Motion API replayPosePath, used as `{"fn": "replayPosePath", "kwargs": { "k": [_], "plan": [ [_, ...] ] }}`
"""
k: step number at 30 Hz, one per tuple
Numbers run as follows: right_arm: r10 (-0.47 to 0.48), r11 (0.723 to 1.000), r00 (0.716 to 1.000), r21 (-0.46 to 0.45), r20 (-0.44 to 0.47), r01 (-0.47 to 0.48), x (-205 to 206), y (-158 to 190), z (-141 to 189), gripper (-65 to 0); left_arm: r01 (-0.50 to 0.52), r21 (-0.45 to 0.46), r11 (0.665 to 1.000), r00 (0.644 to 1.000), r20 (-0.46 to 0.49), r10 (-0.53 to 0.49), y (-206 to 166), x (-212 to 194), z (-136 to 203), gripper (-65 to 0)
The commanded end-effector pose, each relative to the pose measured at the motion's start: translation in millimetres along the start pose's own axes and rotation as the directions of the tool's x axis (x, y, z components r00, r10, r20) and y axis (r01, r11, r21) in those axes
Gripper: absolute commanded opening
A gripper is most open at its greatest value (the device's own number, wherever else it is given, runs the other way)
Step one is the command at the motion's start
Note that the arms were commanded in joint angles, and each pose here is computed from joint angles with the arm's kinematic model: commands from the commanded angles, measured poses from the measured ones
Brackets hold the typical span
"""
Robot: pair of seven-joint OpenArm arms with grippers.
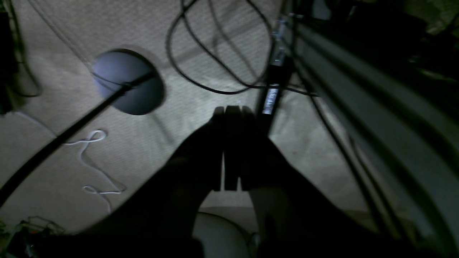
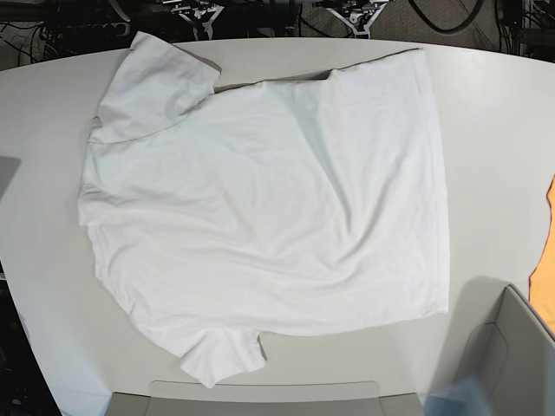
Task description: Fold the T-shirt properly
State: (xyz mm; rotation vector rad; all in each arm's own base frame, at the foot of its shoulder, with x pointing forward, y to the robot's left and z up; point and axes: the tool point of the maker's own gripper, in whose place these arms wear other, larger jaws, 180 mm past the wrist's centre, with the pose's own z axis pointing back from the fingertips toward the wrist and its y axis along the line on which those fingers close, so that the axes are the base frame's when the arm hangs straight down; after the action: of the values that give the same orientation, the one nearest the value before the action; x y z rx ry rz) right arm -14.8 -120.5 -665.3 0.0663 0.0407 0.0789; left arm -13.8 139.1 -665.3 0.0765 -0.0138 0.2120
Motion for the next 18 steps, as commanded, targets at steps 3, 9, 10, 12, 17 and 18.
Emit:
{"fn": "replayPosePath", "kwargs": {
  "k": [3,9,10,12,17,18],
  "plan": [
    [0.004,1.000,1.000,0.002,-0.022,-0.004,-13,1,0,-64.8,0.007,0.033,0.999,1.000,0.007,-0.007,20,3,-1,-64.8],
    [0.000,0.999,1.000,0.052,-0.028,0.002,-17,34,-1,-64.8,0.007,0.050,0.999,1.000,0.017,-0.008,32,9,-1,-64.8],
    [-0.003,0.998,1.000,0.062,-0.027,0.005,-16,41,-1,-64.8,0.006,0.051,0.999,1.000,0.020,-0.007,33,11,-1,-64.8],
    [0.000,0.997,1.000,0.078,-0.018,0.001,-10,52,-1,-64.8,0.006,0.051,0.999,1.000,0.022,-0.007,32,12,-1,-64.8],
    [0.000,0.997,1.000,0.075,-0.001,0.000,-2,49,-1,-64.8,0.007,0.049,0.999,1.000,0.018,-0.008,31,9,-1,-64.8],
    [0.000,0.997,1.000,0.072,-0.011,0.001,-8,48,-1,-64.8,0.007,0.049,0.999,1.000,0.016,-0.008,31,8,-1,-64.8]
  ]
}}
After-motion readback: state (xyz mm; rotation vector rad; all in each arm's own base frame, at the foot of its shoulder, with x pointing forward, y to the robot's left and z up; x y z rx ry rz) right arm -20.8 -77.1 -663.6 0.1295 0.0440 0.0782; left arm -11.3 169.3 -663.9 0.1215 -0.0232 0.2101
